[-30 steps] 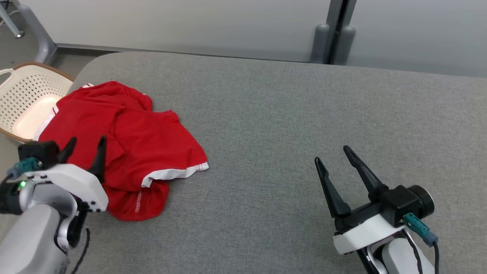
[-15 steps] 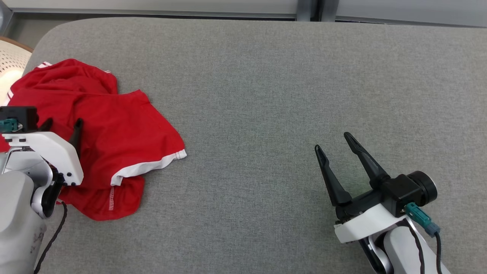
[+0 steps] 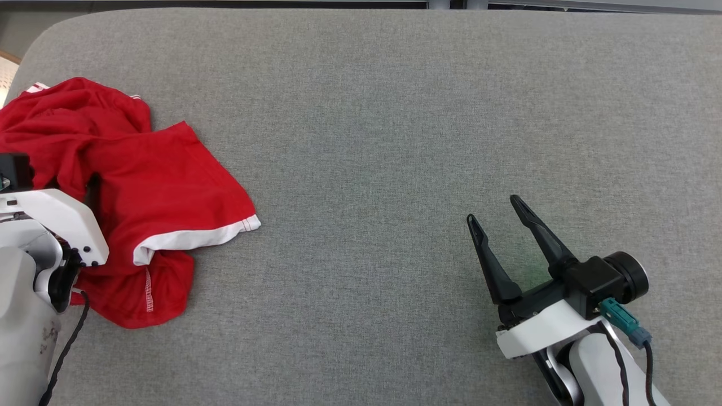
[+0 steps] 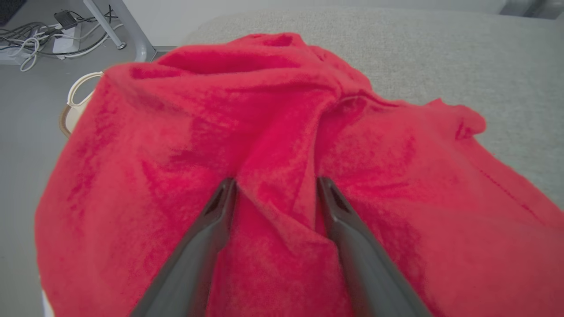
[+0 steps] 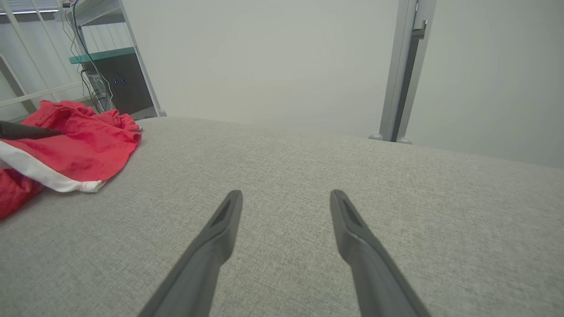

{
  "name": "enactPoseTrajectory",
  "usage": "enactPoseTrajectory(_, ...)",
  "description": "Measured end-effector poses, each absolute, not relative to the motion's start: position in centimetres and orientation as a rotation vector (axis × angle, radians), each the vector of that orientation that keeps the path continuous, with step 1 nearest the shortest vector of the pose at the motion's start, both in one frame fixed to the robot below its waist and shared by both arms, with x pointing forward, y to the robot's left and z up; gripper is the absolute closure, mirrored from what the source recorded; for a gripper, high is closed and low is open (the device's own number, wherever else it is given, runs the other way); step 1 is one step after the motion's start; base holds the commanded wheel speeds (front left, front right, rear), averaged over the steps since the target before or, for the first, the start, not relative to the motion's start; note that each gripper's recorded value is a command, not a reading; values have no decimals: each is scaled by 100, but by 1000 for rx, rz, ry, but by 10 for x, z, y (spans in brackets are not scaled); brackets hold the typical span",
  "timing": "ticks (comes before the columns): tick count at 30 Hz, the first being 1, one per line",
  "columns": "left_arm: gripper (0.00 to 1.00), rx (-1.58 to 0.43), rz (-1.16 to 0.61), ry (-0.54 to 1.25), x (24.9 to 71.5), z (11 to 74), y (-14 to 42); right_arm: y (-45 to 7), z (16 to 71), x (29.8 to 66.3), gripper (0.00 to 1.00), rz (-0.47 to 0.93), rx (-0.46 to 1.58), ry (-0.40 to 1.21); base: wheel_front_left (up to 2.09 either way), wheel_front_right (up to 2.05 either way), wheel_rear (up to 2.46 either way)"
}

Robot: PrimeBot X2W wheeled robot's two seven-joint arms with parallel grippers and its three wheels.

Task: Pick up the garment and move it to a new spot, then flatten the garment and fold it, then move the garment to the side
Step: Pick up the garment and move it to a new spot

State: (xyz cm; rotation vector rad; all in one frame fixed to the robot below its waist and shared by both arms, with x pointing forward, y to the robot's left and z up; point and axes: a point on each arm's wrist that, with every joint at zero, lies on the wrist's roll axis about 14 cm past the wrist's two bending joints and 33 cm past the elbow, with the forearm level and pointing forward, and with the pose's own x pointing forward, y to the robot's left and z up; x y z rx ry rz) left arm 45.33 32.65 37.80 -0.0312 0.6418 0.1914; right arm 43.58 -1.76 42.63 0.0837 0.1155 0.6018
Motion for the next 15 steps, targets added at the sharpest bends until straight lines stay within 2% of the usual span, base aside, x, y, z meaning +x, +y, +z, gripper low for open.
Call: enactPoseTrajectory(15, 100, -8, 173, 462, 451, 427, 329, -9, 451, 428, 0, 609, 95, 73, 0, 0, 0)
